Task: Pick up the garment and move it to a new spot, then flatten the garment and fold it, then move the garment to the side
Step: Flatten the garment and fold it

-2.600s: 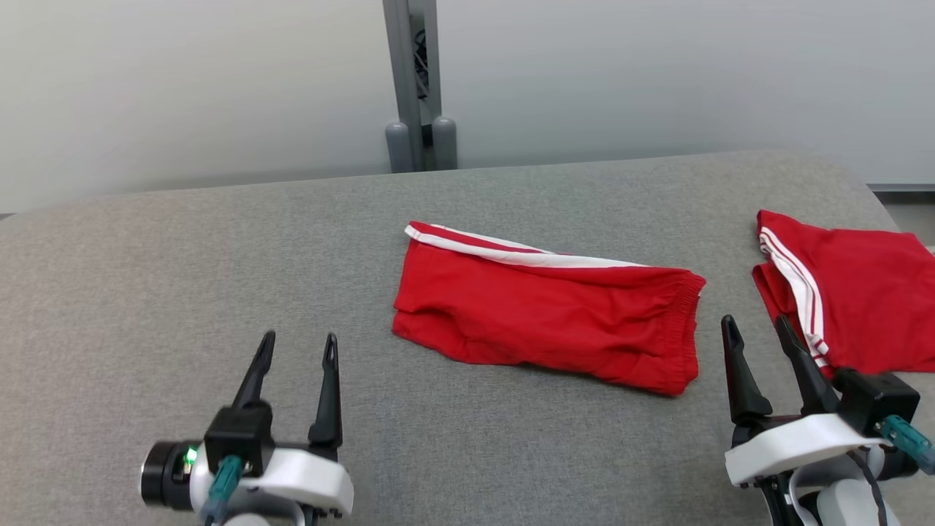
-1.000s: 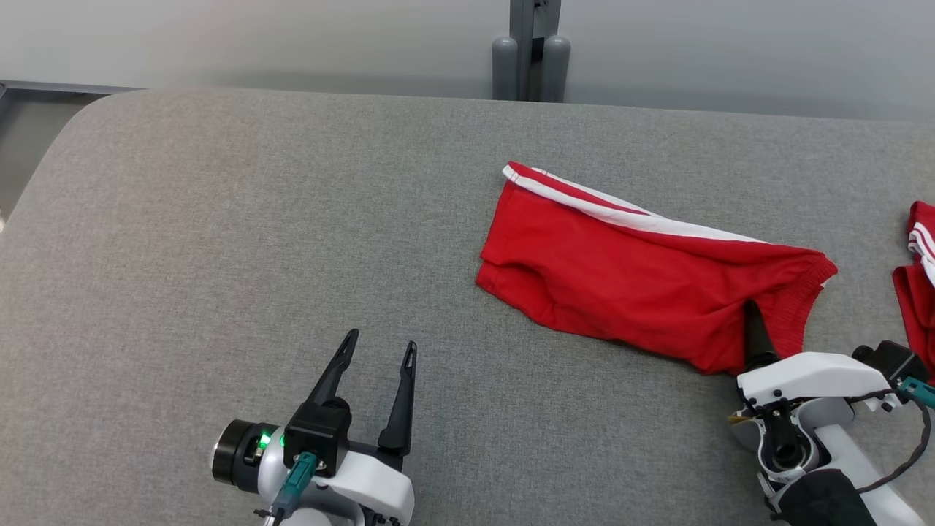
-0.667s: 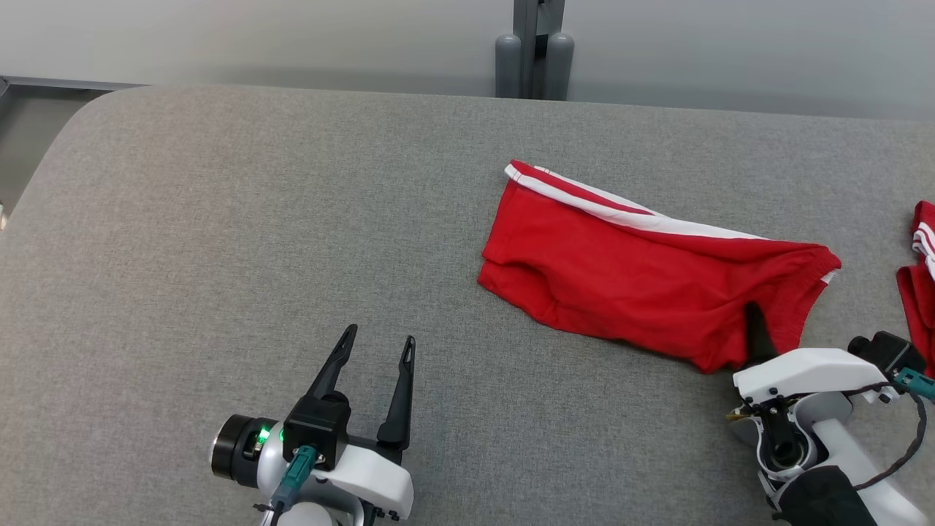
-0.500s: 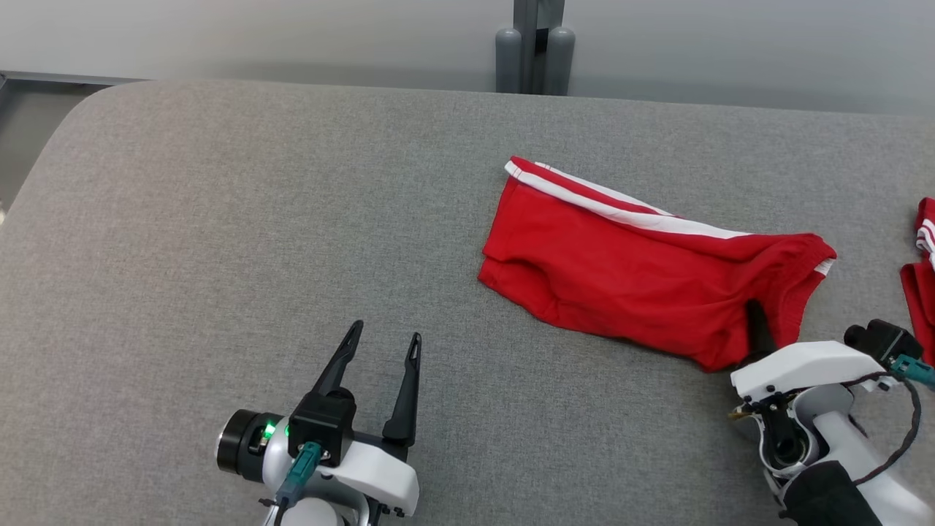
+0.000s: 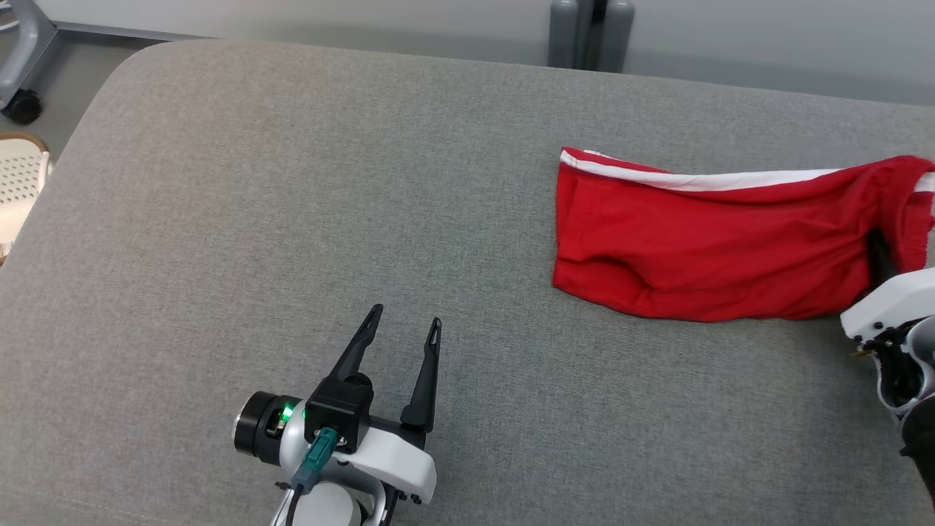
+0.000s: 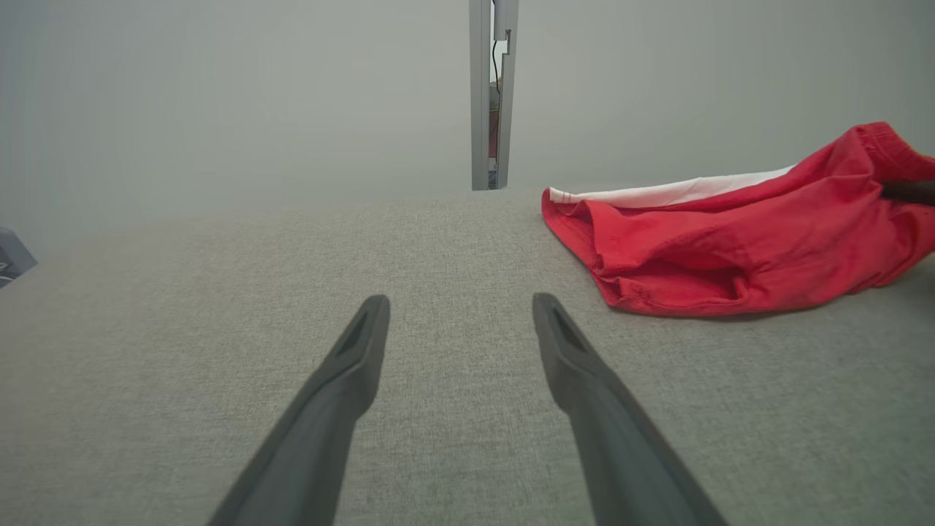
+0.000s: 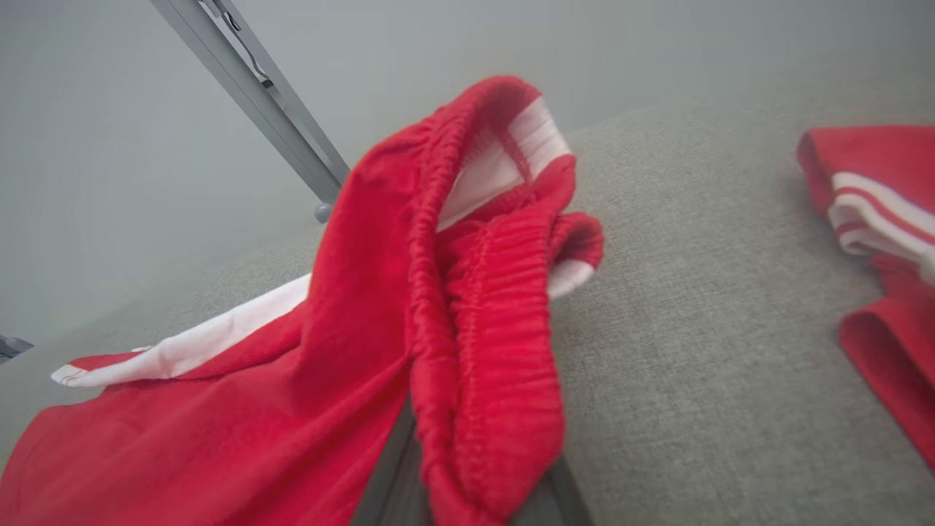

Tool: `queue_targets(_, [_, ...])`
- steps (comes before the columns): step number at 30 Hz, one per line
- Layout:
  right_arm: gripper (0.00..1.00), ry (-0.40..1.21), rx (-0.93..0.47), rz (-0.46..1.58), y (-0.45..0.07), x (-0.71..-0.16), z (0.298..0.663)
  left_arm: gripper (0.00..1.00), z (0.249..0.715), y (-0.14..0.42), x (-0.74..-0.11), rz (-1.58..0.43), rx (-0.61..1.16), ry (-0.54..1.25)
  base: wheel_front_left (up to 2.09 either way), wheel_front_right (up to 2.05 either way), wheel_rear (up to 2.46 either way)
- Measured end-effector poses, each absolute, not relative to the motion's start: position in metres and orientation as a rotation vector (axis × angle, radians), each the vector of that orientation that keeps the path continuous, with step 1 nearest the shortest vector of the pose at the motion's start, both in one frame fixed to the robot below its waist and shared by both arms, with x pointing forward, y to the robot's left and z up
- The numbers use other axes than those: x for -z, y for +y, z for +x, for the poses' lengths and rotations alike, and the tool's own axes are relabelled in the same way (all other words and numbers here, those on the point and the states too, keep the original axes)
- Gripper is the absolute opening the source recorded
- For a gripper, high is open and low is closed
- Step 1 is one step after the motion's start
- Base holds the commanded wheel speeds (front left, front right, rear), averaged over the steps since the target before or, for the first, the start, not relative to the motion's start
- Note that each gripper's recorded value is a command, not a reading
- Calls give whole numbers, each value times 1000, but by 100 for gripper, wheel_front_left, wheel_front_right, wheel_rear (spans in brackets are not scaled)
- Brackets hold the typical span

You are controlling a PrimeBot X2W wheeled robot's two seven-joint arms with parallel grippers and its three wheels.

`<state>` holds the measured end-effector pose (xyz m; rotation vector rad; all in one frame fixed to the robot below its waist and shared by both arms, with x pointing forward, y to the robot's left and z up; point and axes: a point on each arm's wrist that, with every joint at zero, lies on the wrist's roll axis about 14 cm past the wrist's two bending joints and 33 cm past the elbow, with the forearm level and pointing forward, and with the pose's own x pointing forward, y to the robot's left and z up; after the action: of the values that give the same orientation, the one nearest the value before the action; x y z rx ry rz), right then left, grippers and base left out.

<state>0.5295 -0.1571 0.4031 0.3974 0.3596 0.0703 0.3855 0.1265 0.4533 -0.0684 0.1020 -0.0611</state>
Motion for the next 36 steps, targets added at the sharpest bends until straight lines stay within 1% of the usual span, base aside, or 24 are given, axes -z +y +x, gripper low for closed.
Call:
queue_targets(6, [0,374,-106,258,-161,-404,547,100,384,132,-452,-69,37,109,0,0,0])
queue_targets(15, [0,370,-193,184,-135,-414,542,100,380,135,-457,-75,23,97,0,0,0])
queue_targets(25, [0,295,-295,189,-97,-452,530,100,375,127,-472,-82,51,55,0,0,0])
queue_targets(29, [0,276,-357,199,-73,-466,524,100,370,128,-476,-86,50,44,0,0,0])
queue_targets(36, [0,288,-455,231,-30,-475,518,100,360,139,-475,-91,13,45,0,0,0])
